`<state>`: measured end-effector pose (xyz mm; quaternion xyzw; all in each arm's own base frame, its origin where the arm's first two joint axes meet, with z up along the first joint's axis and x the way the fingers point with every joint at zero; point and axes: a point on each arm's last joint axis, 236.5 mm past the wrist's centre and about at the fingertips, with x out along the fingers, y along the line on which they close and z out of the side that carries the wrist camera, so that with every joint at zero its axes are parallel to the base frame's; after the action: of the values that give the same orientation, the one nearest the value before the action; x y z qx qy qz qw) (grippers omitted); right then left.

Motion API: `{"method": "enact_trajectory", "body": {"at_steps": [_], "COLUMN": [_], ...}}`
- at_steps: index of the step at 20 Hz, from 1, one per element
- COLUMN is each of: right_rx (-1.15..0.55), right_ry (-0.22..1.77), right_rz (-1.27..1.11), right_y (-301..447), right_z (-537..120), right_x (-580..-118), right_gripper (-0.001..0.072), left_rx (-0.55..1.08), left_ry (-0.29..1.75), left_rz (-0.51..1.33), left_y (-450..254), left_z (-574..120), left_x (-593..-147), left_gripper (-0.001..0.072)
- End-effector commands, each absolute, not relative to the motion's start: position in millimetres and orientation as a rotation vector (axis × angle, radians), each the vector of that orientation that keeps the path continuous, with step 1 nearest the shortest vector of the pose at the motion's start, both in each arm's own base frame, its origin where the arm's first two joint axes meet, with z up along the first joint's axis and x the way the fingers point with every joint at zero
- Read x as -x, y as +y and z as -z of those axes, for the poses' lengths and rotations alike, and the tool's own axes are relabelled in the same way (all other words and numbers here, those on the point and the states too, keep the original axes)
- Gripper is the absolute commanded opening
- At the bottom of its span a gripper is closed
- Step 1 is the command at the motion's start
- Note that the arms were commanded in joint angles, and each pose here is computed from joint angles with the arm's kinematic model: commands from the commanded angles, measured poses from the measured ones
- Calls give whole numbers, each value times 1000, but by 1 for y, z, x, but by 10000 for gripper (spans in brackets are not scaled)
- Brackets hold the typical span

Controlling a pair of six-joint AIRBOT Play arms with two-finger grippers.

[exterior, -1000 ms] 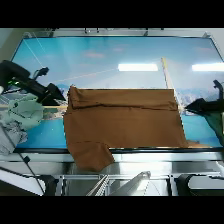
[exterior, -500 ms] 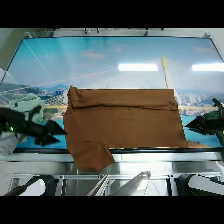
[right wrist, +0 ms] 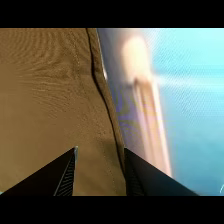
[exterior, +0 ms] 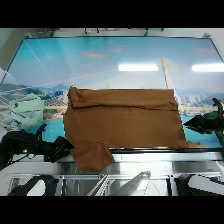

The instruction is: Fold the shirts.

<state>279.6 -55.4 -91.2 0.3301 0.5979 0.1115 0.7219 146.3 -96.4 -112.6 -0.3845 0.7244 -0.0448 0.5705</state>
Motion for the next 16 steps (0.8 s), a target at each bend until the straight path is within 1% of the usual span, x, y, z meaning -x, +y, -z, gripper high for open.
{"method": "enact_trajectory", "body": {"at_steps": [1,4,7,9,12,13,14,15,16], "right_rx": [-731,-733,-738,-716,-694,-699,-701,-708,-714], "right_ry": [1311,1312,1349,1399,1463,1469,1475,1480,1489], "right_rz": [-249,-249,-220,-190,-191,-197,-202,-204,-208], "right_y": [-55,-55,-58,-63,-64,-62,-60,-58,-56], "right_z": [90,90,94,100,105,105,107,109,110], "right_x": [-281,-281,-274,-264,-249,-247,-245,-243,-240], "right_gripper": [347,347,347,347,347,347,347,347,347], "left_rx": [887,851,791,775,749,744,738,736,735], "left_ry": [1711,1763,1803,1787,1684,1640,1607,1583,1561], "left_rz": [107,214,262,281,307,306,306,307,309], "left_y": [-114,-143,-153,-154,-154,-153,-151,-151,-151], "left_z": [131,135,135,131,117,114,111,109,106], "left_x": [-138,-131,-130,-136,-155,-161,-165,-167,-170], "left_gripper": [568,568,567,567,565,498,295,273,272]}}
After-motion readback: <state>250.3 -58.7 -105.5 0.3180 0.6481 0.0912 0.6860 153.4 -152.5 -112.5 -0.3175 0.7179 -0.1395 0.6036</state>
